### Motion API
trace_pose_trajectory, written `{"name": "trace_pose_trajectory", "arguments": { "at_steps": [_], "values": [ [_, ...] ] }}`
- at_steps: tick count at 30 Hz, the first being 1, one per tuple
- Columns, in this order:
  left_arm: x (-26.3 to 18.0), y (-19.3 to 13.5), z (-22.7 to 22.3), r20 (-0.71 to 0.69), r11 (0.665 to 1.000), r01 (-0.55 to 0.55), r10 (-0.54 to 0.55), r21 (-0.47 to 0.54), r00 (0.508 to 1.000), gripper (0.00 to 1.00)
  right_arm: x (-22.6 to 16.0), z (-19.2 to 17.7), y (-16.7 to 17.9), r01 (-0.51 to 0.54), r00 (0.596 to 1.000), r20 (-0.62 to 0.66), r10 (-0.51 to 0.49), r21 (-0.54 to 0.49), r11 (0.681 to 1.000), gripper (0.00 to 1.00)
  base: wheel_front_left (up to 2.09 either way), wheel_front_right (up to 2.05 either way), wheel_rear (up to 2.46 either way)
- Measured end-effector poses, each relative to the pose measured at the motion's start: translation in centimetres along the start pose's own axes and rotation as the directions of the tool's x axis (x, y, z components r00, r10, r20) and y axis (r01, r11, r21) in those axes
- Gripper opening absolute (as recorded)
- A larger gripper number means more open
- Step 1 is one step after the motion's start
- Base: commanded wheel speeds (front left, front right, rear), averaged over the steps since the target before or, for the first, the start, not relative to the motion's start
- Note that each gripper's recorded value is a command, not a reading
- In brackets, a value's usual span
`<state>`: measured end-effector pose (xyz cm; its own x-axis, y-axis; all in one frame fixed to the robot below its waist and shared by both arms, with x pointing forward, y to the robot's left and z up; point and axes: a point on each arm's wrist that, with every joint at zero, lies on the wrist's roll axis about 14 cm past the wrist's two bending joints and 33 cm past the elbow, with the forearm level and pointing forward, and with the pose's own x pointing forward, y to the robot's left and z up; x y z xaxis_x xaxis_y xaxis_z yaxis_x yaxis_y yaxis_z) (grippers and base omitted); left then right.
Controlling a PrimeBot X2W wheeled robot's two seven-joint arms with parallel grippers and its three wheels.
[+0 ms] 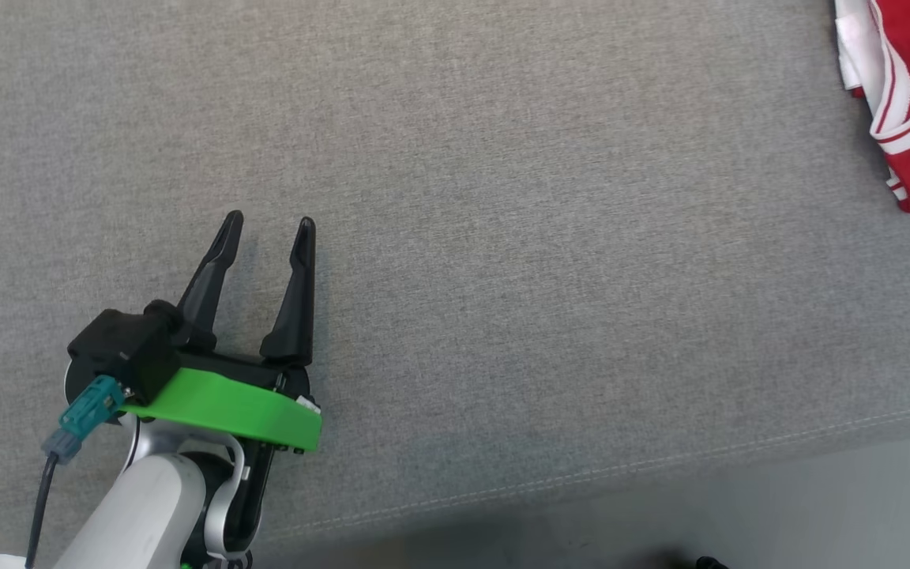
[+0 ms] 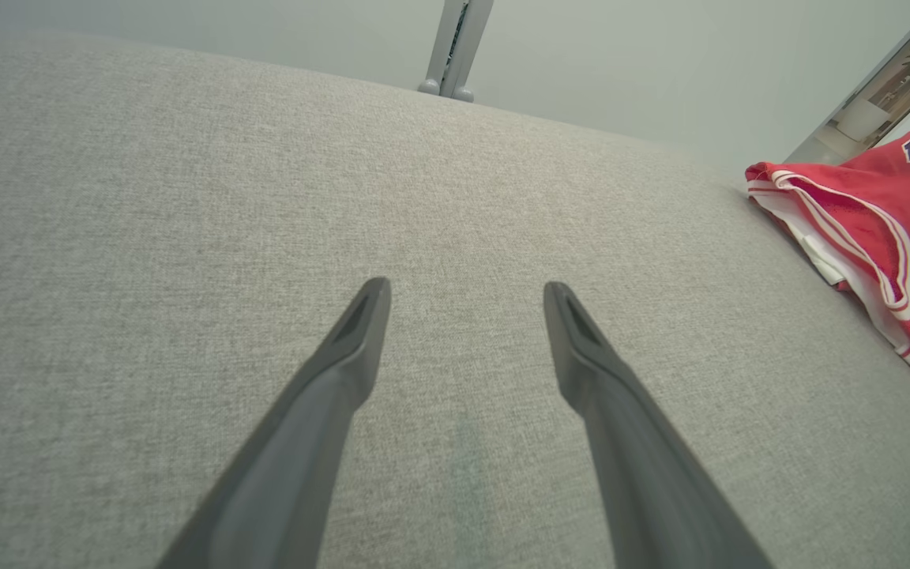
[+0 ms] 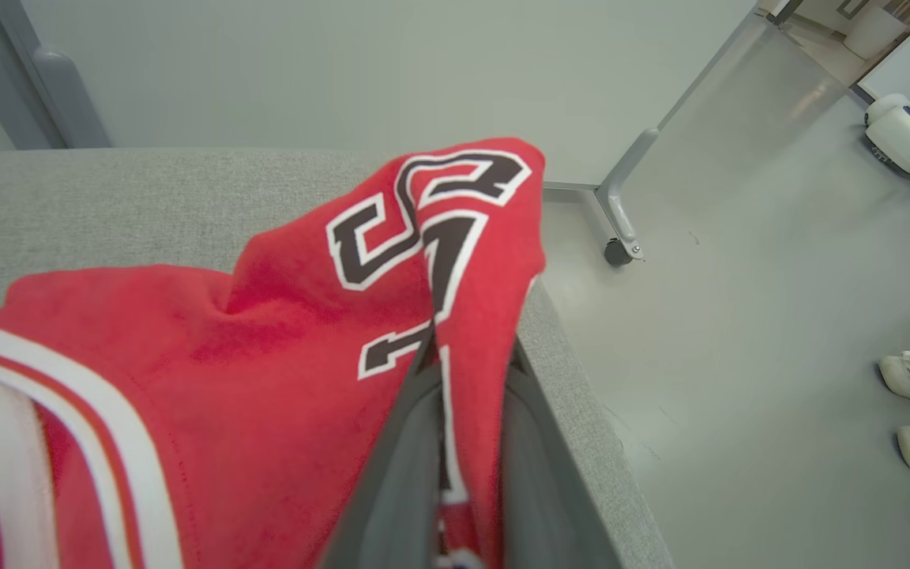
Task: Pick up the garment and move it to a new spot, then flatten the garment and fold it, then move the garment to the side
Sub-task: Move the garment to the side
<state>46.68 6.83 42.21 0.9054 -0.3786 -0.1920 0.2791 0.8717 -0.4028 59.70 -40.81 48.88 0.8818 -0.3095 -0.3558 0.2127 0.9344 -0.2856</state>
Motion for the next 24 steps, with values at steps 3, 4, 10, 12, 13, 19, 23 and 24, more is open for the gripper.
{"name": "trace_pose_trajectory", "arguments": {
  "at_steps": [3,4,10,12,13,19,23,24],
  "values": [
    [-0.1,0.5,-0.3,-0.010,1.000,-0.012,0.012,0.003,1.000,1.00,0.7,-1.1,0.2,0.004,0.999,-0.034,-0.004,-0.011,1.000,0.30,0.00,0.00,0.00],
    [-0.2,0.7,-0.4,-0.013,1.000,-0.019,0.019,0.003,1.000,1.00,0.9,-1.5,0.4,0.003,0.999,-0.045,-0.004,-0.007,1.000,0.41,0.00,0.00,0.00],
    [-0.3,1.8,-1.0,-0.028,0.999,-0.049,0.049,0.010,0.998,1.00,1.7,-3.8,0.8,0.002,0.994,-0.112,-0.007,-0.038,0.999,1.00,0.00,0.00,0.00],
    [-0.3,2.0,-1.1,-0.030,0.999,-0.052,0.052,0.011,0.998,1.00,1.6,-4.5,0.5,0.010,0.991,-0.132,-0.014,-0.036,0.999,1.00,0.00,0.00,0.00],
    [-0.2,2.0,-1.2,-0.031,0.999,-0.053,0.053,0.010,0.998,1.00,1.6,-4.7,0.4,0.011,0.990,-0.141,-0.016,-0.039,0.999,1.00,0.00,0.00,0.00],
    [0.0,1.7,-1.3,-0.036,0.999,-0.042,0.042,0.008,0.998,1.00,0.8,-6.3,-1.4,0.043,0.981,-0.185,-0.054,-0.063,0.997,1.00,0.00,0.00,0.00],
    [0.1,1.5,-1.3,-0.038,0.999,-0.035,0.036,0.011,0.999,1.00,0.2,-6.1,-3.4,0.082,0.981,-0.172,-0.094,-0.075,0.994,1.00,0.00,0.00,0.00],
    [0.1,1.5,-1.4,-0.040,0.999,-0.034,0.034,0.012,0.999,1.00,0.1,-6.1,-3.6,0.086,0.980,-0.172,-0.098,-0.078,0.993,1.00,0.00,0.00,0.00]
  ]
}}
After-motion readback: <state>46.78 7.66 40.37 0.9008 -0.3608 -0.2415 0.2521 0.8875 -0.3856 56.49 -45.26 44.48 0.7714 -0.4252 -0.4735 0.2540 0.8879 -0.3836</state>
